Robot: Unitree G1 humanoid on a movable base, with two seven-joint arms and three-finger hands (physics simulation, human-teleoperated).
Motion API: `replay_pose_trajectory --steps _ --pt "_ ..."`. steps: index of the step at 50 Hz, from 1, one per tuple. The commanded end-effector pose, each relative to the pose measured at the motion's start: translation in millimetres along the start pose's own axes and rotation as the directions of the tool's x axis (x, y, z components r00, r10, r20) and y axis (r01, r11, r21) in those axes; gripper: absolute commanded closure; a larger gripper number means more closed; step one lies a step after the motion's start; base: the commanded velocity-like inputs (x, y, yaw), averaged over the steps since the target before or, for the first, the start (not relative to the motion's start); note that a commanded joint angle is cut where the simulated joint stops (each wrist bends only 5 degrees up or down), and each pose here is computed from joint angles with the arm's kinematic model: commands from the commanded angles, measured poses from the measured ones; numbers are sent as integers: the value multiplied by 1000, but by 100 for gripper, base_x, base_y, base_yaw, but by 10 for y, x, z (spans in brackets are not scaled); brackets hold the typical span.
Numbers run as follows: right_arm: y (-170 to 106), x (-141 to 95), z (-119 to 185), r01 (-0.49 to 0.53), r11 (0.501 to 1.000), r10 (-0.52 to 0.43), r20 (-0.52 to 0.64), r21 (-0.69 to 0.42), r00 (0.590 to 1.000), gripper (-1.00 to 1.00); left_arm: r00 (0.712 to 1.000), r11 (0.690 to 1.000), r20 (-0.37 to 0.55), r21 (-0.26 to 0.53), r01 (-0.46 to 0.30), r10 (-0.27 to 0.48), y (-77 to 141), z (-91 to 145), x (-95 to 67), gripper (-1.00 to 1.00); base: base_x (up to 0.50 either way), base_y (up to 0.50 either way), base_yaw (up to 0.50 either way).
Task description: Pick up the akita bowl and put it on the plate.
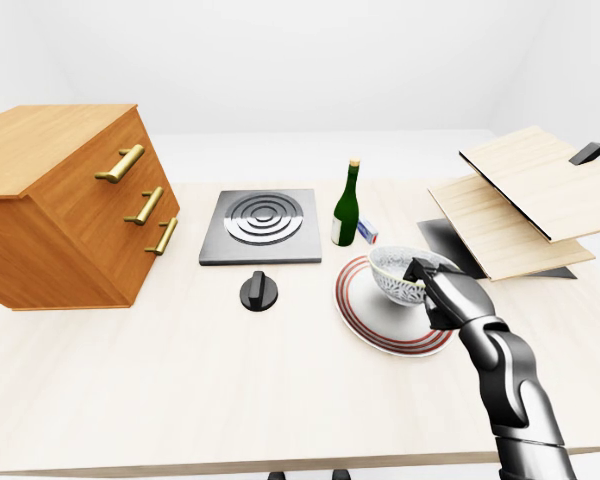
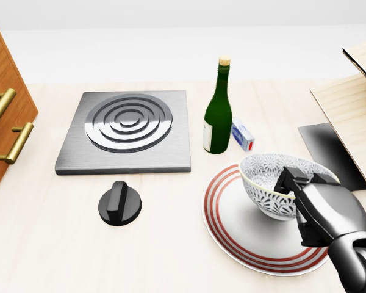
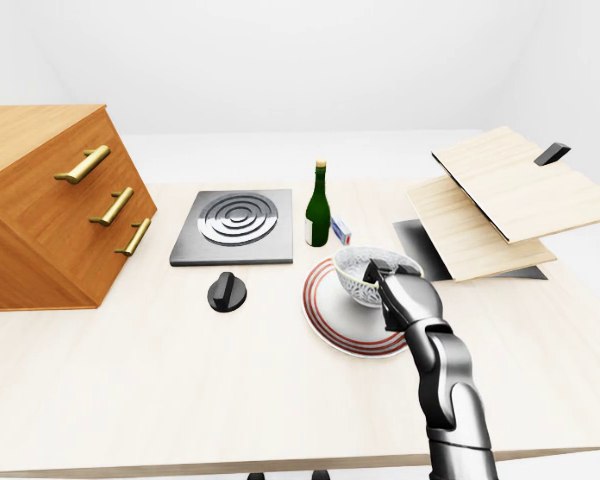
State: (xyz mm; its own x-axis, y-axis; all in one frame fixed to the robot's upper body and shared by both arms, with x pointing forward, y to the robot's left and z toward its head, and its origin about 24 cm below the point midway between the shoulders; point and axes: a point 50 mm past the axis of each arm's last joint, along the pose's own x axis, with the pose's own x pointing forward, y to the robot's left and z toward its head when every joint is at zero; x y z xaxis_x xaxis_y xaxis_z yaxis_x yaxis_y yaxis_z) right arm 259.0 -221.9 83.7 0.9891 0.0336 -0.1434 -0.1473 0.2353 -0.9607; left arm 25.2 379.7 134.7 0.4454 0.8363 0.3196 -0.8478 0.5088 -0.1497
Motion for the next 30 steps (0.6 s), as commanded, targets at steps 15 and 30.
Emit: replay_pose_trajectory --steps 15,30 --pt "14 13 32 19 1000 -19 11 12 1000 100 1000 1000 1 0 -1 1 1 1 0 -100 0 0 0" --pt "12 17 68 18 1000 -19 23 9 1000 100 1000 1000 0 -2 1 -1 -1 0 0 -100 0 0 0"
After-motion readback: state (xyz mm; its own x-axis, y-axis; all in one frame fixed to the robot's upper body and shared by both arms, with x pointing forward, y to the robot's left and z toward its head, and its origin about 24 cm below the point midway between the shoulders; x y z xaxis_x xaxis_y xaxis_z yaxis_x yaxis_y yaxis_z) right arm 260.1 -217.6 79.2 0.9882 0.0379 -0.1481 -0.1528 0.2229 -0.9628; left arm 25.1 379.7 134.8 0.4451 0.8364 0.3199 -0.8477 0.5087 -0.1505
